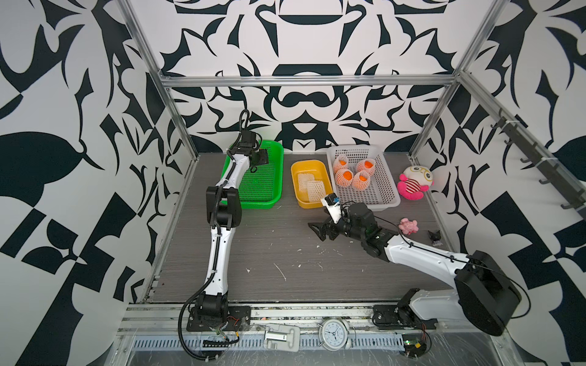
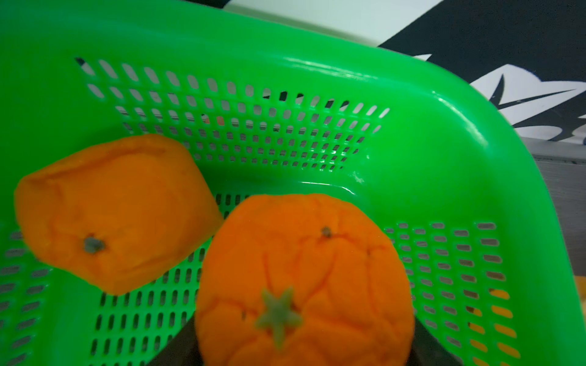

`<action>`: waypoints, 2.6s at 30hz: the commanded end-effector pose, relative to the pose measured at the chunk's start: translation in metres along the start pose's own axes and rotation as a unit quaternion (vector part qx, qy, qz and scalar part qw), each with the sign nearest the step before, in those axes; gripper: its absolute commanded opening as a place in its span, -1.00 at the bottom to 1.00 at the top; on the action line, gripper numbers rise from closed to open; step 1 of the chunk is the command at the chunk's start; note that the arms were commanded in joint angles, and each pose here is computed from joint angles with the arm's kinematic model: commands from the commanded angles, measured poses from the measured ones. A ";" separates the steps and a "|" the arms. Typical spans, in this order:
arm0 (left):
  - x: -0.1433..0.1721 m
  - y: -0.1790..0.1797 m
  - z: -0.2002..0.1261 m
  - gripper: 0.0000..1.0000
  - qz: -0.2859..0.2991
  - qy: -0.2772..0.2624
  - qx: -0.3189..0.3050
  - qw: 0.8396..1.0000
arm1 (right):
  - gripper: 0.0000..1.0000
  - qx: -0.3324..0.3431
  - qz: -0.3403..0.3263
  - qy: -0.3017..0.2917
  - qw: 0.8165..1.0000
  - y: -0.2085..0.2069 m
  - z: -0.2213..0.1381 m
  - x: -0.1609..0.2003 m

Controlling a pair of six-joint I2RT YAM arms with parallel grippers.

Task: Remove foam nets from oranges
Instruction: Place the orange in the basket, then pick up the orange from the basket.

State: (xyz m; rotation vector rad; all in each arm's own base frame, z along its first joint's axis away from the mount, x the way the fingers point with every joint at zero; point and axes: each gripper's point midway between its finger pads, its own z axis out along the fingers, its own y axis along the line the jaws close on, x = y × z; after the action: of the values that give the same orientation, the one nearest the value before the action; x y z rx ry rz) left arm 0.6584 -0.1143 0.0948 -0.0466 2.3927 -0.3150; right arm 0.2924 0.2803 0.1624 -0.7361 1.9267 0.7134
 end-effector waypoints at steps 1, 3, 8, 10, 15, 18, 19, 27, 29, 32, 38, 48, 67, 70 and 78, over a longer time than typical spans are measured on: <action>-0.015 -0.001 0.004 0.22 -0.003 -0.031 -0.001 1.000 | 0.92 -0.010 0.001 -0.019 1.000 0.006 -0.002 -0.023; -0.016 0.000 0.005 0.31 -0.002 -0.034 -0.004 0.999 | 0.92 -0.009 0.003 -0.017 1.000 0.006 -0.002 -0.023; -0.019 0.002 0.006 0.49 0.003 -0.041 -0.012 0.999 | 0.93 -0.010 0.007 -0.016 1.000 0.007 -0.001 -0.024; -0.018 0.004 0.006 0.57 0.006 -0.040 -0.015 0.999 | 0.94 -0.009 0.008 -0.014 1.000 0.006 0.000 -0.024; -0.020 0.004 0.004 0.66 0.012 -0.042 -0.018 0.999 | 0.95 -0.008 0.010 -0.009 1.000 0.006 0.000 -0.026; -0.022 0.002 0.001 0.68 0.014 -0.044 -0.018 0.999 | 0.95 -0.006 0.010 -0.007 1.000 0.006 0.000 -0.027; -0.024 0.001 -0.002 0.68 0.015 -0.046 -0.020 0.999 | 0.96 -0.003 0.011 -0.006 1.000 0.005 0.000 -0.028; -0.040 -0.029 -0.057 0.94 0.029 -0.065 -0.044 0.997 | 0.99 0.043 0.046 0.033 0.997 -0.007 -0.007 -0.034; -0.038 -0.041 -0.075 0.99 0.030 -0.063 -0.048 0.996 | 0.99 0.062 0.057 0.054 0.995 -0.013 -0.010 -0.037; -0.031 -0.063 -0.107 0.99 0.035 -0.058 -0.051 0.996 | 0.99 0.107 0.061 0.077 0.989 -0.028 -0.020 -0.042; 0.007 -0.111 -0.162 0.99 0.011 -0.023 -0.002 1.000 | 0.90 0.213 0.106 0.093 0.967 -0.093 -0.045 -0.050; 0.113 -0.185 -0.210 0.99 0.010 0.087 0.122 0.989 | 0.73 0.335 0.178 0.164 0.911 -0.221 -0.076 -0.027; 0.182 -0.196 -0.241 0.99 -0.010 0.171 0.212 0.962 | 0.93 0.337 0.194 0.239 0.890 -0.316 -0.026 0.002; 0.184 -0.196 -0.238 0.99 -0.013 0.172 0.216 0.961 | 0.94 0.345 0.196 0.240 0.886 -0.329 -0.020 0.002; 0.190 -0.199 -0.228 0.99 -0.020 0.183 0.223 0.957 | 0.91 0.338 0.218 0.246 0.882 -0.353 0.005 0.013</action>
State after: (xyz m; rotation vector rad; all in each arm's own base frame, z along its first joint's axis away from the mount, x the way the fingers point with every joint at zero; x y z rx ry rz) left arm 0.3558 -0.2789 0.1862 0.1944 2.6129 -0.9163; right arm 0.5409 0.0502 0.0705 -0.0393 2.6542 0.0268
